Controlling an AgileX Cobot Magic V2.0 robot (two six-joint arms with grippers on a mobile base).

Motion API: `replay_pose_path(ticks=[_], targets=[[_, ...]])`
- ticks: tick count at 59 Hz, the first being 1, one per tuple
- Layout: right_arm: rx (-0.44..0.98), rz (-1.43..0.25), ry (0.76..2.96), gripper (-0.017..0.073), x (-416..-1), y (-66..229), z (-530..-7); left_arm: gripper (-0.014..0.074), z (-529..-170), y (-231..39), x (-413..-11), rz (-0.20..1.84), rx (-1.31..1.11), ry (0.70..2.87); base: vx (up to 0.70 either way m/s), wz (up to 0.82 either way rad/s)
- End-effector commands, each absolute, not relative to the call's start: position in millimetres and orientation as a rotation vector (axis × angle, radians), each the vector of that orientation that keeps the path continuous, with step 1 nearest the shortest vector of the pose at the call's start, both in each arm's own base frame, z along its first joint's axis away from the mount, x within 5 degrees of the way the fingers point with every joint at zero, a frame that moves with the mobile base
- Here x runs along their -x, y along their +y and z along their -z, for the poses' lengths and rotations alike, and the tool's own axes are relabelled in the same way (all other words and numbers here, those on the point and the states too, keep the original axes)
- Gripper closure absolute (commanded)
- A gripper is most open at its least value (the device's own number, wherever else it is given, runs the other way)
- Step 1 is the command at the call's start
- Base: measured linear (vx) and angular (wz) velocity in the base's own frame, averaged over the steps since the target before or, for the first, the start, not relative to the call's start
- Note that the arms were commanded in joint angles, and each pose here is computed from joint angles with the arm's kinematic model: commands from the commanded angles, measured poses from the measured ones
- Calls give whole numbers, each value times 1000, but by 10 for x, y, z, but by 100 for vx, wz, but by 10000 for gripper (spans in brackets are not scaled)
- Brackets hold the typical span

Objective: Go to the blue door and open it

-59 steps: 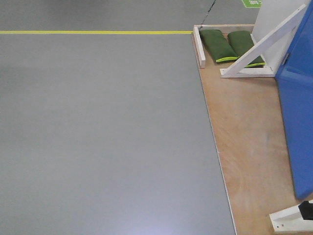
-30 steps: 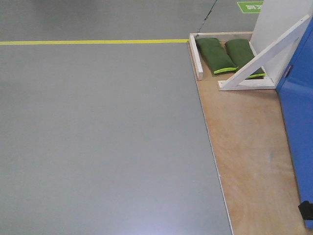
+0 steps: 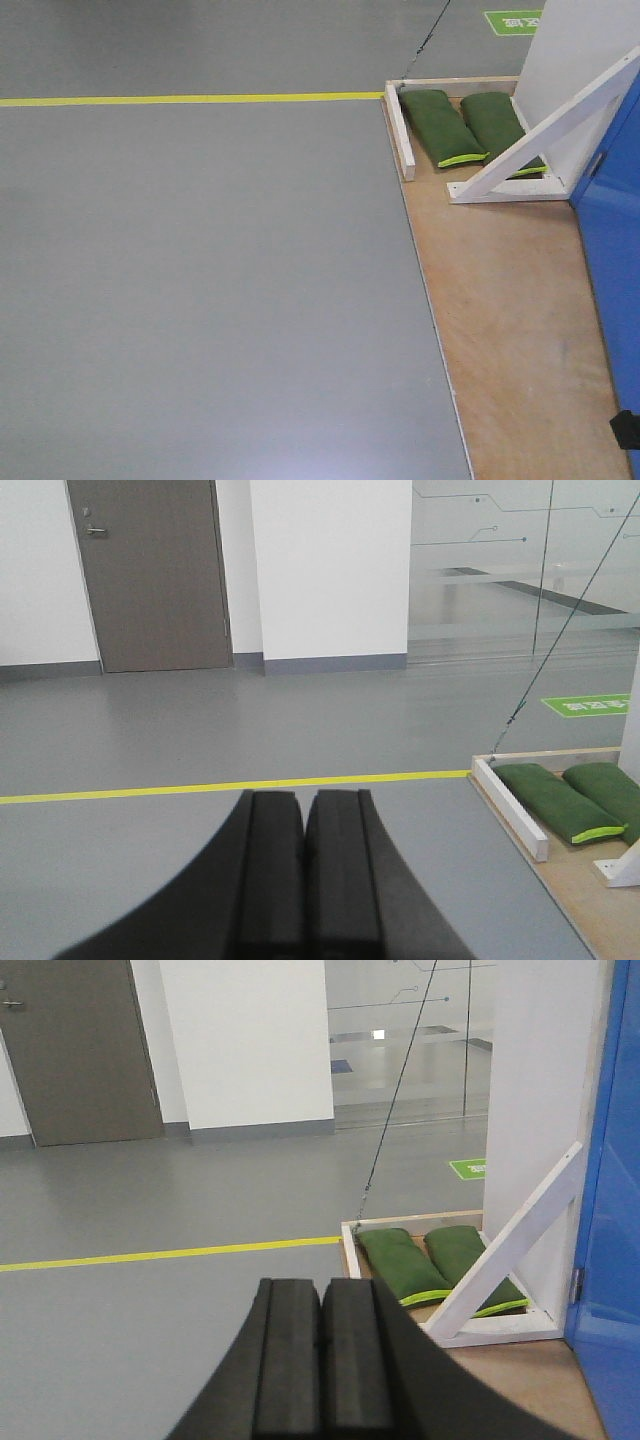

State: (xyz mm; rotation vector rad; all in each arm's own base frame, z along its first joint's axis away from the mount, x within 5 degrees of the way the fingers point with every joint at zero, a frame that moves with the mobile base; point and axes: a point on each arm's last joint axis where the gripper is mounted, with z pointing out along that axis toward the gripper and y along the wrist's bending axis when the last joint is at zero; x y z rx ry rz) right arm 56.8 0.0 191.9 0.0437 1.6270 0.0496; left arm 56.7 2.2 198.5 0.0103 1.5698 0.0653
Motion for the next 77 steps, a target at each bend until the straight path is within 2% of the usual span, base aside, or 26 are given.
replay_pose_path(ticks=[1, 49, 64, 77], targets=[[-31, -56, 1529, 561, -557, 7, -2004, 521, -2159, 16, -535, -58, -7, 1445, 11, 1], [-17, -34, 1549, 561, -553, 3, -2023, 521, -2158, 16, -538, -58, -7, 1448, 3, 0], [-39, -21, 1682, 561, -608, -13, -2486, 521, -2158, 16, -538, -58, -7, 1448, 0, 0], [-39, -20, 1716, 561, -939, -8, -3125, 521, -2158, 16, -538, -58, -7, 1448, 0, 0]])
